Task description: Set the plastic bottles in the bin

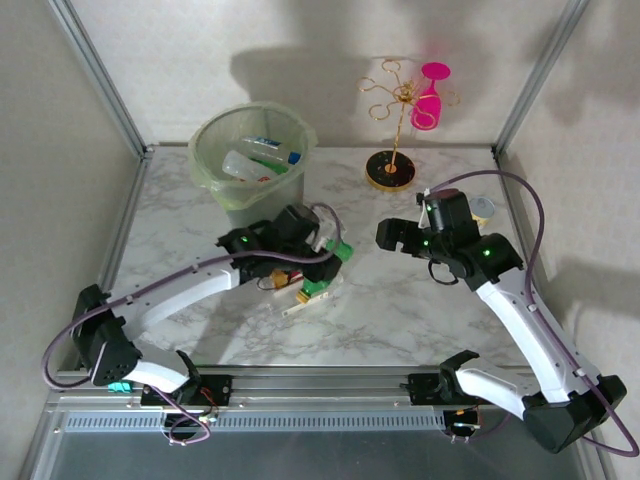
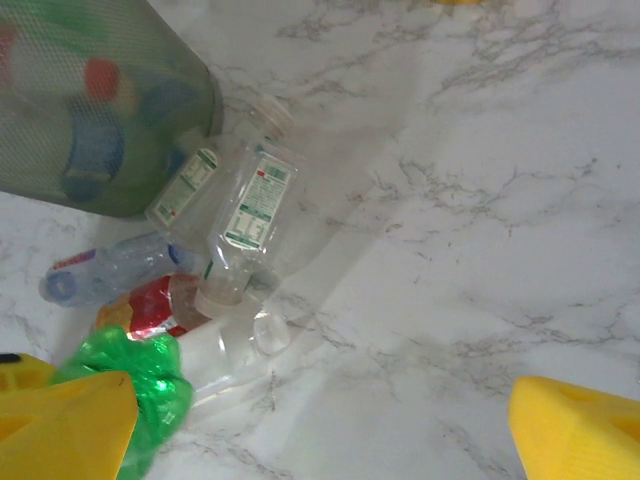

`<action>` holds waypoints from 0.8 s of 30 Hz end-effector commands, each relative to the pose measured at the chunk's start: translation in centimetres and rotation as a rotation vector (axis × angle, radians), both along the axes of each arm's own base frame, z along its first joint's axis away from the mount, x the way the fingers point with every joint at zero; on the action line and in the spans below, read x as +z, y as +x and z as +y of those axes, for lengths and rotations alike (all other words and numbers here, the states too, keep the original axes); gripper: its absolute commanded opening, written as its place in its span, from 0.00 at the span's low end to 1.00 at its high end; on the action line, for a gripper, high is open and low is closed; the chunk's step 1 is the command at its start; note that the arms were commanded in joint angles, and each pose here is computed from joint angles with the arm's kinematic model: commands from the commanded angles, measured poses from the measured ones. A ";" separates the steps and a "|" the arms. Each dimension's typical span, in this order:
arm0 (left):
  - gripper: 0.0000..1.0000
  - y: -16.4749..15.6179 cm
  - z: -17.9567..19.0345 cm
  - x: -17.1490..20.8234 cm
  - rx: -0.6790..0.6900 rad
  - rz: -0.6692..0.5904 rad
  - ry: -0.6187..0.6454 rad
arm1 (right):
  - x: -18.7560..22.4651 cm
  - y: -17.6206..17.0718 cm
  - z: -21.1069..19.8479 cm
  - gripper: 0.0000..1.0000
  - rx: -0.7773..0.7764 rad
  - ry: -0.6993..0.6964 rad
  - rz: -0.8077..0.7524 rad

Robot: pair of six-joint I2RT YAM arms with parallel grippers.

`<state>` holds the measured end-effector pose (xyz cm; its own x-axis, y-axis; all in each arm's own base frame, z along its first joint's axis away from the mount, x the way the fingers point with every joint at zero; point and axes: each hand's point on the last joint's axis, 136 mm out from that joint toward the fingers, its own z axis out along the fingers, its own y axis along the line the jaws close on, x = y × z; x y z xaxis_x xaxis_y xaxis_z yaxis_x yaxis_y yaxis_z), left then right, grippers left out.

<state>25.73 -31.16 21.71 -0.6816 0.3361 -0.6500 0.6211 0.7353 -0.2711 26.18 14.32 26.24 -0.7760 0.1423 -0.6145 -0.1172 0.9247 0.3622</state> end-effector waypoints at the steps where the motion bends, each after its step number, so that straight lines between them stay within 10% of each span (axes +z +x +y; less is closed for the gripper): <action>1: 0.39 1.6 0.1 7.5 0.022 -0.072 -0.218 | 1.8 0.6 -0.2 0.96 -0.013 0.003 -0.040; 12: 0.36 12.3 6.6 21.3 0.477 -0.236 -0.560 | 2.0 1.1 0.4 0.96 0.005 0.015 -0.036; 24: 0.29 21.9 18.8 22.1 1.119 -0.185 -0.871 | 1.4 1.2 0.8 0.96 0.012 0.025 -0.022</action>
